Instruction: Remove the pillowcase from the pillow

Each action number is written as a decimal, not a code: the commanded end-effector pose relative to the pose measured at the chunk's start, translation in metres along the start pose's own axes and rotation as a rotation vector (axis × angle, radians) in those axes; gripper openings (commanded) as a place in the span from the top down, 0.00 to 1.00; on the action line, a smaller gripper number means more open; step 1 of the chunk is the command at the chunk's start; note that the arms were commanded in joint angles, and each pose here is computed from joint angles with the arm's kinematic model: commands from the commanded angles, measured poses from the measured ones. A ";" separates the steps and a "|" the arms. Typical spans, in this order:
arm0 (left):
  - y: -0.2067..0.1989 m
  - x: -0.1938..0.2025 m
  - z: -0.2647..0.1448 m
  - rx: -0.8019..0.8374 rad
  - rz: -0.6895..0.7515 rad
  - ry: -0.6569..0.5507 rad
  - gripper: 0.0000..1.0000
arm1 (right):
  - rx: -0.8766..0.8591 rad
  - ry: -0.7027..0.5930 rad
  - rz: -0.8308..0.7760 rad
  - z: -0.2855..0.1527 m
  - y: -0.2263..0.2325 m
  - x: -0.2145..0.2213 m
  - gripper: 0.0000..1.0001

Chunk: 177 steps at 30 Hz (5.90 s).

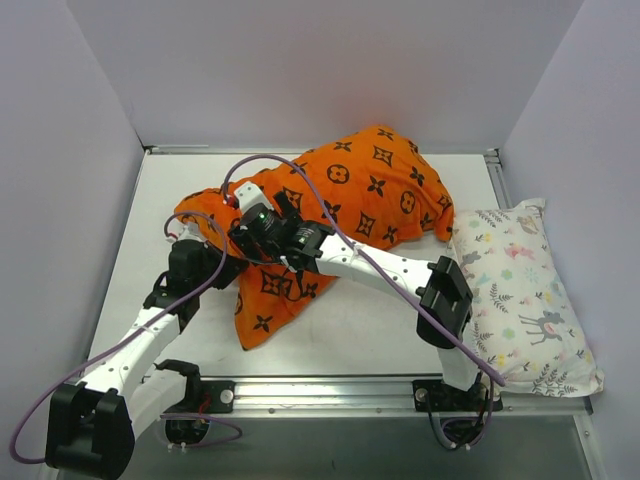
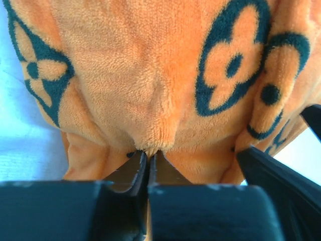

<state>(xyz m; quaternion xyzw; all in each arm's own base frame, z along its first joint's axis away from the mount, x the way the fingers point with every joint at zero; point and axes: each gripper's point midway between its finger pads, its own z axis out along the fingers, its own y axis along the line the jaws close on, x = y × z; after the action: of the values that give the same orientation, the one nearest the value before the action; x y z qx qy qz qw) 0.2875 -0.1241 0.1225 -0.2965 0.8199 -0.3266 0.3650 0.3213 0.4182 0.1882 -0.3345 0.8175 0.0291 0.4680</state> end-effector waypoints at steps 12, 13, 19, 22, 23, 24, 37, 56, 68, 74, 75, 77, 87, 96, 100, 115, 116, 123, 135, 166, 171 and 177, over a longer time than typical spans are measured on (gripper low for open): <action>0.008 0.001 -0.009 -0.054 0.035 0.000 1.00 | 0.337 0.088 0.072 -0.006 -0.106 0.015 0.71; 0.011 0.000 -0.011 -0.069 0.039 -0.003 1.00 | 0.364 0.080 0.107 -0.013 -0.125 0.012 0.72; 0.032 -0.005 -0.022 -0.177 0.041 -0.020 1.00 | 0.448 0.141 0.248 -0.019 -0.182 0.046 0.84; 0.042 -0.011 -0.029 -0.211 0.031 -0.032 1.00 | 0.486 0.202 0.318 -0.014 -0.206 0.074 0.88; 0.043 -0.012 -0.032 -0.214 0.033 -0.036 1.00 | 0.505 0.228 0.342 -0.011 -0.219 0.086 0.90; 0.047 -0.012 -0.034 -0.231 0.038 -0.033 1.00 | 0.506 0.238 0.371 -0.009 -0.220 0.093 0.91; -0.034 -0.035 -0.052 -0.025 0.271 -0.057 0.89 | 0.193 0.275 0.529 0.017 -0.162 0.129 0.95; -0.170 0.023 0.024 -0.113 0.554 -0.115 0.08 | -0.014 0.283 0.671 0.030 -0.126 0.137 1.00; -0.128 0.019 0.027 -0.287 0.568 -0.116 0.98 | 0.048 0.310 0.727 0.042 -0.158 0.149 1.00; -0.069 -0.022 -0.018 -0.393 0.534 -0.117 1.00 | 0.199 0.348 0.760 0.047 -0.197 0.170 1.00; -0.057 -0.028 -0.024 -0.412 0.509 -0.121 1.00 | 0.222 0.352 0.778 0.047 -0.202 0.173 1.00; -0.028 -0.052 -0.037 -0.443 0.397 -0.131 1.00 | 0.255 0.357 0.810 0.046 -0.213 0.179 1.00; 0.093 -0.031 -0.017 -0.556 0.052 -0.006 1.00 | 0.269 0.284 0.869 0.030 -0.238 0.159 1.00; 0.116 0.027 0.018 -0.558 0.043 0.090 1.00 | 0.168 0.197 0.658 -0.001 -0.187 0.110 0.85; 0.113 0.031 0.022 -0.527 0.041 0.081 1.00 | 0.158 0.141 0.582 -0.023 -0.179 0.083 0.52; 0.090 0.029 0.017 -0.428 0.060 0.052 1.00 | -0.106 -0.170 0.228 -0.111 -0.053 -0.018 0.31; 0.089 0.029 0.017 -0.424 0.059 0.052 1.00 | -0.131 -0.167 0.191 -0.106 -0.041 -0.017 0.31; 0.092 0.032 0.013 -0.418 0.055 0.055 1.00 | -0.121 -0.037 0.130 -0.035 -0.013 -0.004 0.21; 0.081 0.029 0.009 -0.377 0.056 0.040 1.00 | -0.147 0.271 0.100 0.028 -0.002 0.077 0.00; -0.084 -0.019 -0.076 -0.104 0.179 -0.142 0.20 | -0.291 0.195 0.576 0.036 -0.024 0.025 1.00; -0.068 0.000 -0.067 -0.188 0.056 -0.200 0.03 | -0.290 0.185 0.597 0.036 -0.025 0.021 1.00; -0.067 0.003 -0.037 -0.171 -0.040 -0.247 0.03 | -0.295 0.171 0.621 0.030 -0.025 0.021 1.00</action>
<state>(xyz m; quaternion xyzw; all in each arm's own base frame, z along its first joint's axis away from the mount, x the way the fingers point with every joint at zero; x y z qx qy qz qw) 0.2520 -0.1551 0.1861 -0.3256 0.8297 -0.2052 0.4043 0.3496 0.4033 0.1409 -0.1586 0.9096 0.2468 0.2943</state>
